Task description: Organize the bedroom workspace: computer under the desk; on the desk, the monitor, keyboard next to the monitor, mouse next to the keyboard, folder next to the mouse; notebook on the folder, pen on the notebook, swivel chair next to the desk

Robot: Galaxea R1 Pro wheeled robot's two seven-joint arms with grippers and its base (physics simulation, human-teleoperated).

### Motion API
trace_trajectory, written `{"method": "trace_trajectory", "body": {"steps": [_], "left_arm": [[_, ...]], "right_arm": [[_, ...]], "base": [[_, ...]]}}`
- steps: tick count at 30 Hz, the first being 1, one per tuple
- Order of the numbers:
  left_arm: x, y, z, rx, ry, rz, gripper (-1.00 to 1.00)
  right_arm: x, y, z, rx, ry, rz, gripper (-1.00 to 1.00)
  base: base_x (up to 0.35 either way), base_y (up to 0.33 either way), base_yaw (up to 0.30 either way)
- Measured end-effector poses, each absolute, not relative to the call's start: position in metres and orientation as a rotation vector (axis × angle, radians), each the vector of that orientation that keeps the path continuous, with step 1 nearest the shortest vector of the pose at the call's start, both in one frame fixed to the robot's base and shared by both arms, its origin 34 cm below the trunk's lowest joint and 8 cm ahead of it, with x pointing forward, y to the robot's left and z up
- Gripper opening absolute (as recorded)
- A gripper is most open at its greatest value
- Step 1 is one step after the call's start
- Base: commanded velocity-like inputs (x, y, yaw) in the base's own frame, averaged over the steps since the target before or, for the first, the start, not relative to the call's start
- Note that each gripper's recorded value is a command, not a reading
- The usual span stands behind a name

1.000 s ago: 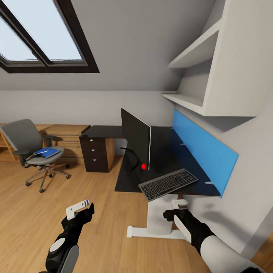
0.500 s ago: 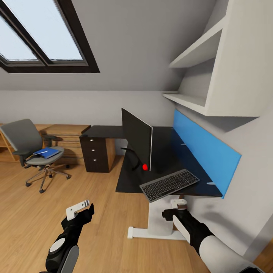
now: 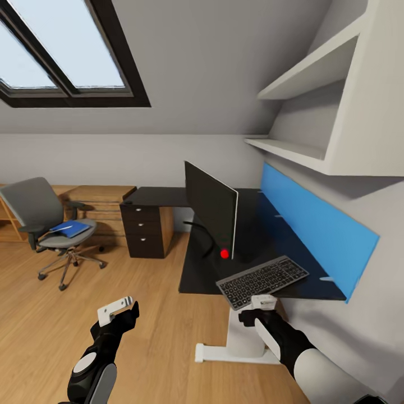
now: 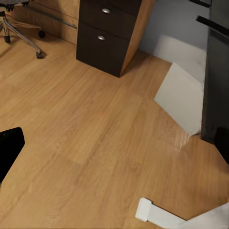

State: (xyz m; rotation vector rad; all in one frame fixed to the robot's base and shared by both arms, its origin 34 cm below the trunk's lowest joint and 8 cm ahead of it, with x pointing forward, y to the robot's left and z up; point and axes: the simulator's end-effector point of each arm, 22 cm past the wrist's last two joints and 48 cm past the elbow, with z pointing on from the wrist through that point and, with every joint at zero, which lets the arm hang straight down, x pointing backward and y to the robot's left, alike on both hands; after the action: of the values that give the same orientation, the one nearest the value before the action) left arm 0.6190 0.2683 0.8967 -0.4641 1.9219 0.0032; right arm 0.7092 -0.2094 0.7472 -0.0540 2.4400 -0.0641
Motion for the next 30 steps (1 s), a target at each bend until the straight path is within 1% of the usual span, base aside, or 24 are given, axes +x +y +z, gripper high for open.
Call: {"method": "trace_trajectory", "body": {"steps": [8,14,21,30], "left_arm": [[0.619,0.2685,0.8966,-0.464,1.922,0.004,1.0],[0.6191,0.2693,0.8963,-0.466,1.922,0.006,1.0],[0.6188,0.2693,0.8948,-0.465,1.925,0.007,1.0],[0.6185,0.2691,0.8923,-0.465,1.931,0.009,1.0]], "right_arm": [[0.7093,-0.2052,0.7474,-0.058,2.439,-0.056,1.0],[0.7094,-0.2049,0.7472,-0.058,2.439,-0.056,1.0],[0.7098,-0.2046,0.748,-0.058,2.437,-0.055,1.0],[0.7106,-0.2039,0.7487,-0.059,2.435,-0.053,1.0]], "base": [[0.213,0.201,0.0],[0.036,0.028,0.0],[0.13,0.069,0.0],[0.015,0.007,0.0]]}}
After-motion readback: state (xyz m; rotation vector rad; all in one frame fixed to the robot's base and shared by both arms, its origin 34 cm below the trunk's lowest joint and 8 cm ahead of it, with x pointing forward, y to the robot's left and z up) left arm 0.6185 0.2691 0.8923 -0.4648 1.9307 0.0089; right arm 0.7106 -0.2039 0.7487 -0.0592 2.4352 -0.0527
